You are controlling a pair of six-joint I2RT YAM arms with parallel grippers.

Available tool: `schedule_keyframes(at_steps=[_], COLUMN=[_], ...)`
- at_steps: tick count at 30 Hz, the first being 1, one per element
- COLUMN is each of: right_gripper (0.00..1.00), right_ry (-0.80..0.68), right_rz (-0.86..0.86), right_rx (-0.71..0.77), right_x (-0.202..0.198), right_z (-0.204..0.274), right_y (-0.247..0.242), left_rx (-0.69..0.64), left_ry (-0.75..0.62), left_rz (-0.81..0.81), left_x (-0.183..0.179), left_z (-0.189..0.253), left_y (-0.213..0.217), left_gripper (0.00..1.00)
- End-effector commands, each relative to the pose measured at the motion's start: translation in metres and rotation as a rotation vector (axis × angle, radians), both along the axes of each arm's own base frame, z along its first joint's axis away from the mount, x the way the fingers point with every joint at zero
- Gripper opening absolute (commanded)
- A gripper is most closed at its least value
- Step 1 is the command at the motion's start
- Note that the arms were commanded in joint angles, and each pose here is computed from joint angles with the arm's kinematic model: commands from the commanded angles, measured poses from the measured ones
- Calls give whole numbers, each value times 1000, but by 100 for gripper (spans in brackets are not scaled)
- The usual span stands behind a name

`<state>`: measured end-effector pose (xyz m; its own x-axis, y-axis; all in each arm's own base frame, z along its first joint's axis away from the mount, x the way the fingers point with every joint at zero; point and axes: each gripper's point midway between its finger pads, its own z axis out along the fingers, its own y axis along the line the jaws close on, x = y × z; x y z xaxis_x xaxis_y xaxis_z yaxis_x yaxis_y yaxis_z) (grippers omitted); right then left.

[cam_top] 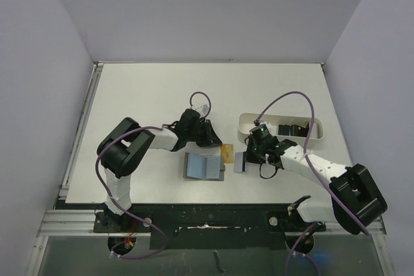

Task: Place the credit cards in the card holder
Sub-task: Adjust the credit card at the center of the board.

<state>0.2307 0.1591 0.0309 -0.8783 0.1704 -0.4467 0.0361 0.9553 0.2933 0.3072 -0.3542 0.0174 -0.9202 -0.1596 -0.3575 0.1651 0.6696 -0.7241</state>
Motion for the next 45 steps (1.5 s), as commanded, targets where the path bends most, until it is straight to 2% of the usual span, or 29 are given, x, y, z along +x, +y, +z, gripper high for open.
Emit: schedule_keyframes(at_steps=[1, 6, 10, 21, 33, 45], right_gripper=[0, 0, 0, 0, 0, 0], right_ry=[41, 36, -9, -100, -232, -300], right_rz=[-73, -108, -154, 37, 22, 65], right_rx=[-117, -142, -91, 41, 179, 281], right_x=[-17, -12, -4, 9, 18, 19], right_z=[-13, -17, -17, -9, -2, 20], right_y=[-17, -13, -7, 24, 4, 11], left_rx=[105, 82, 66, 14, -6, -13], left_ry=[98, 119, 143, 166, 156, 158], left_rz=[6, -6, 6, -5, -28, -57], left_x=[-35, -47, -56, -64, -59, -60], left_z=[-40, -37, -35, -35, -32, -26], left_y=[18, 14, 17, 11, 3, -12], left_gripper=[13, 13, 13, 13, 13, 13])
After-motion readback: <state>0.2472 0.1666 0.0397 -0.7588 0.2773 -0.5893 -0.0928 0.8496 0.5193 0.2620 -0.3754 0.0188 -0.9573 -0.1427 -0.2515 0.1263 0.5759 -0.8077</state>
